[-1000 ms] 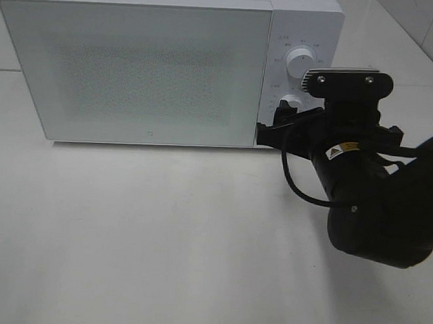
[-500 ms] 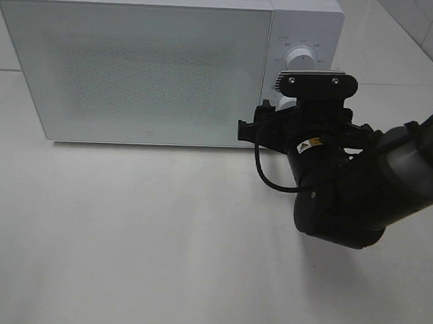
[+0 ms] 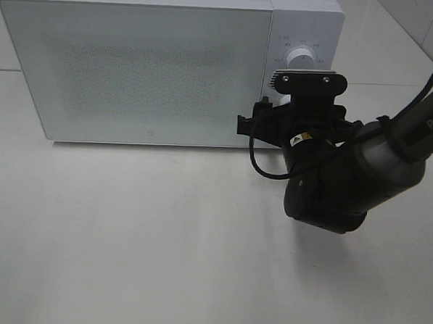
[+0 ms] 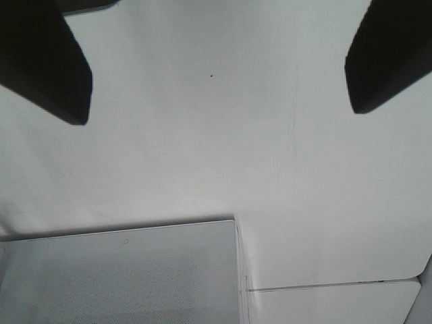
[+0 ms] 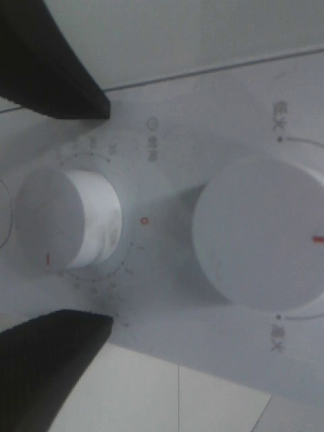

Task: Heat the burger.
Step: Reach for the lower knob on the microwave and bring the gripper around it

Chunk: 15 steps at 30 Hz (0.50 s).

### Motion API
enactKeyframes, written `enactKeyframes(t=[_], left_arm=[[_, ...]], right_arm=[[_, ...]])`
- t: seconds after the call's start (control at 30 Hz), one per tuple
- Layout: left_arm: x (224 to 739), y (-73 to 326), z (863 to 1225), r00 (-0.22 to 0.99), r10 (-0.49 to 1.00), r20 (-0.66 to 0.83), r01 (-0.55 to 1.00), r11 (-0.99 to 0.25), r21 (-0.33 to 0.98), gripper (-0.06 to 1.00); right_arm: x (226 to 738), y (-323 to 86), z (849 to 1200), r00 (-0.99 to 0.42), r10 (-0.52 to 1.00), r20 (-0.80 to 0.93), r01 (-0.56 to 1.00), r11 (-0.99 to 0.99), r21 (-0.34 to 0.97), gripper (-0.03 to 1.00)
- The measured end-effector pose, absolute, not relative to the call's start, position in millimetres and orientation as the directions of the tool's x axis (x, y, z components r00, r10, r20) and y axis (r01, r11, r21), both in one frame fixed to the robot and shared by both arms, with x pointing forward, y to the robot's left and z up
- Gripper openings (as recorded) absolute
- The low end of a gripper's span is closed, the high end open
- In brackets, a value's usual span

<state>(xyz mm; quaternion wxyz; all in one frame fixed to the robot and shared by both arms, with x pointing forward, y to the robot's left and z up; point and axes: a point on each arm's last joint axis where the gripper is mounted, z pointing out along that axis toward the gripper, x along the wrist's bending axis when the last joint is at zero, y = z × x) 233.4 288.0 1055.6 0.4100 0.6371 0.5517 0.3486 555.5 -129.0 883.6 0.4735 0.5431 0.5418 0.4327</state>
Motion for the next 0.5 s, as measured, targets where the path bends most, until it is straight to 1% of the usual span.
enactKeyframes(t=[0.23,0.33,0.4,0.43,0.47,0.5], left_arm=[[233.6,288.0,1055.1,0.148,0.989,-0.008,0.418,-0.055,0.907,0.96],[233.8,288.0,1054.9,0.148,0.989,-0.009,0.419,-0.055,0.906,0.96],[233.8,288.0,1054.9,0.148,0.989,-0.009,0.419,-0.055,0.906,0.96],[233.8,288.0,1054.9,0.148,0.989,-0.009,0.419,-0.055,0.906,0.96],[233.8,288.0,1054.9,0.148,0.989,-0.009,0.419,-0.055,0.906,0.96],[233.8,288.0,1054.9,0.148,0.989,-0.009,0.419,-0.055,0.906,0.96]], right_arm=[[555.8,-129.6,882.9,0.039,0.998,-0.045,0.18,0.037,0.983,0.75],[555.8,-129.5,882.9,0.038,0.998,-0.045,0.18,0.037,0.983,0.73],[555.8,-129.3,883.0,0.036,0.998,-0.046,0.179,0.039,0.983,0.65],[555.8,-129.3,883.0,0.036,0.998,-0.046,0.179,0.039,0.983,0.65],[556.0,-129.1,883.2,0.036,0.998,-0.045,0.178,0.038,0.983,0.58],[556.0,-129.1,883.2,0.036,0.998,-0.045,0.178,0.038,0.983,0.58]])
